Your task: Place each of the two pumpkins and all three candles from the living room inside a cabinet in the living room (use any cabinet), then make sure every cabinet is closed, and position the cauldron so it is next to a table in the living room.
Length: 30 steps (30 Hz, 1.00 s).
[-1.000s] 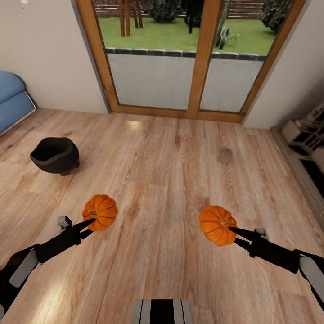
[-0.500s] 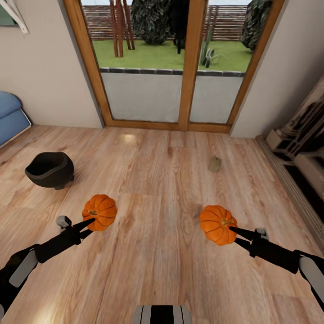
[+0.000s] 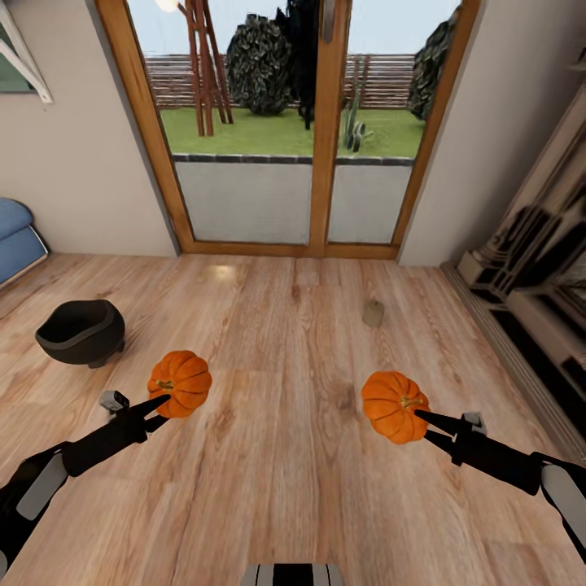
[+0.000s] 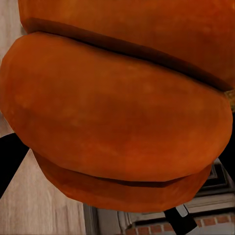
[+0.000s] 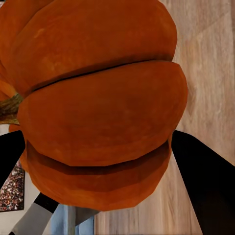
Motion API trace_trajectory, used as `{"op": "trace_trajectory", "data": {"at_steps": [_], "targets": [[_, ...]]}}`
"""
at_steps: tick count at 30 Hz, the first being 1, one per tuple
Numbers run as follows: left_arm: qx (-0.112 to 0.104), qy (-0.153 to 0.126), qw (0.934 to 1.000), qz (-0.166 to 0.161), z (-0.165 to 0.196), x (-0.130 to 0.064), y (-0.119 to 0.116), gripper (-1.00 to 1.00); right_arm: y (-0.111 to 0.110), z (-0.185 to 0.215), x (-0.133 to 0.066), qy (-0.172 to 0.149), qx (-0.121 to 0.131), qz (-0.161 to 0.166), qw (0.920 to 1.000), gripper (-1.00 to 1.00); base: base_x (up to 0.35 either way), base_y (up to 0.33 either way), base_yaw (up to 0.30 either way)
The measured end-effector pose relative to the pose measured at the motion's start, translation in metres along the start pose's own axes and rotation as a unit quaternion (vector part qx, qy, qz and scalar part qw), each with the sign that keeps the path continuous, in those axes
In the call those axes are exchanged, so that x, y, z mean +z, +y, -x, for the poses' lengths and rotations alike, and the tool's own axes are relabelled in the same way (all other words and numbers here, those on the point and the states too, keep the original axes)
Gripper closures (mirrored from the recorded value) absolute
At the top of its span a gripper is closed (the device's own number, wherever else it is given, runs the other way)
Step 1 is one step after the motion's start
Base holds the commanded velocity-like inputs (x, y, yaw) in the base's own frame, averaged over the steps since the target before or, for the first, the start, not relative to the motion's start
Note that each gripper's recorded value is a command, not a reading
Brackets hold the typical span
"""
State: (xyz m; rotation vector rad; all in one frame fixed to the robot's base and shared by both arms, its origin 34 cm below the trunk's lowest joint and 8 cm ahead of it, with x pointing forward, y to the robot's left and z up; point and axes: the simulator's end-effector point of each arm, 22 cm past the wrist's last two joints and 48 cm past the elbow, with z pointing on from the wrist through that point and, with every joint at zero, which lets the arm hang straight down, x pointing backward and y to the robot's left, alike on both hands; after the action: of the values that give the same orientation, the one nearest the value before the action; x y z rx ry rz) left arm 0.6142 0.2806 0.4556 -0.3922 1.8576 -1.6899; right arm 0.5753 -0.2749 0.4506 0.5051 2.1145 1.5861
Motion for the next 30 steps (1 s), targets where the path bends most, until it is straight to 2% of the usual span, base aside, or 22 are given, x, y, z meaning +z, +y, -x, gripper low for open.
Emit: {"op": "trace_trajectory", "data": {"at_steps": [17,30], "targets": [[0.036,-0.012,0.9989,-0.027,0.016,-0.002,-0.050,1.00,0.046,0.008,-0.010,-0.013,-0.037,0.025,0.9989,1.00,0.000,0.000,-0.109],[0.060,-0.018,0.9971,-0.044,0.023,-0.004,-0.082,1.00,0.075,0.012,-0.018,-0.021,-0.061,0.040,0.9971,1.00,0.000,0.000,-0.014]]}}
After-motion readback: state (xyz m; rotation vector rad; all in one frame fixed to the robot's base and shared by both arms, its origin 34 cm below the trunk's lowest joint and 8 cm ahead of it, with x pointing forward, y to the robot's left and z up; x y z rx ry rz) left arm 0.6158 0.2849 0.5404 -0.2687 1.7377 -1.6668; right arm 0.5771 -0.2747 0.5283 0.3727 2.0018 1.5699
